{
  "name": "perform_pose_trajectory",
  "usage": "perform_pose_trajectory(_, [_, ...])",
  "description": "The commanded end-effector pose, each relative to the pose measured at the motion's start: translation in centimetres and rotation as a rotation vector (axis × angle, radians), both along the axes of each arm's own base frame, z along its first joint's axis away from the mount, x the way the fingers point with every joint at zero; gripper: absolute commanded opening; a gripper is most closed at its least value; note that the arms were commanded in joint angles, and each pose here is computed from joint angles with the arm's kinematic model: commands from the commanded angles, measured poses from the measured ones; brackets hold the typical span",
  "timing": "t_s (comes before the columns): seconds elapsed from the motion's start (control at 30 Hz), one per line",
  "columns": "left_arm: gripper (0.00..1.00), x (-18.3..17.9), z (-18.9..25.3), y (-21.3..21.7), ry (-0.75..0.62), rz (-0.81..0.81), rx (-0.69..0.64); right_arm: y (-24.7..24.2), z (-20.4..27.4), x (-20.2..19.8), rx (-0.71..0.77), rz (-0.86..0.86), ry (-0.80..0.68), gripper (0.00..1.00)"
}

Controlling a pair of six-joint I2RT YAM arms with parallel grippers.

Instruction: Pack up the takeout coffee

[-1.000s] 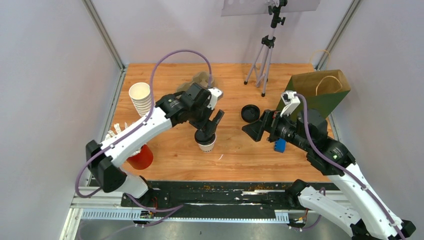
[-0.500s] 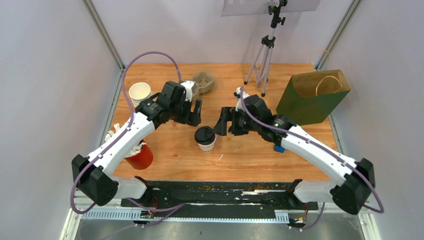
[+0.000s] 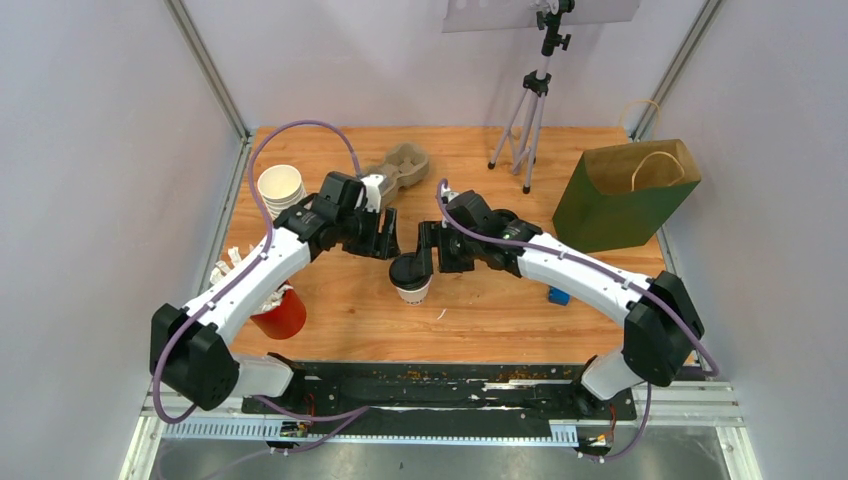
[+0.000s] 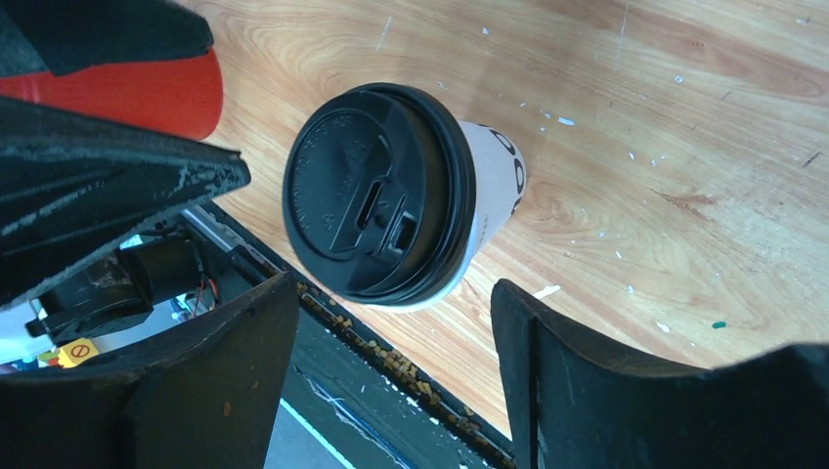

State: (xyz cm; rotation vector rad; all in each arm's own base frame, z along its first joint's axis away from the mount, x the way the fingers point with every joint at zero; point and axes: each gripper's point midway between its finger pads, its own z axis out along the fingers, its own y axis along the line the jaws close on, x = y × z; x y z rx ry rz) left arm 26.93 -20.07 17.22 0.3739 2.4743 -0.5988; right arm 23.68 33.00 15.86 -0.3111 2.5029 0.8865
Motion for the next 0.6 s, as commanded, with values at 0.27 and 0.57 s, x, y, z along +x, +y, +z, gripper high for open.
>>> perform_pose_trajectory(0.27, [0.65,-0.7,-2.1,-1.9,0.055,-0.132,-0.046,1.1,0.1,1.0,-0.011,0.038,-0.044,0.64])
perform_pose_trajectory(0.57, [0.64,-1.6,-2.8,-2.3,0.076,-0.174,-0.071,0.4,-0.5,0.3,-0.029,0.044,-0.032,0.53])
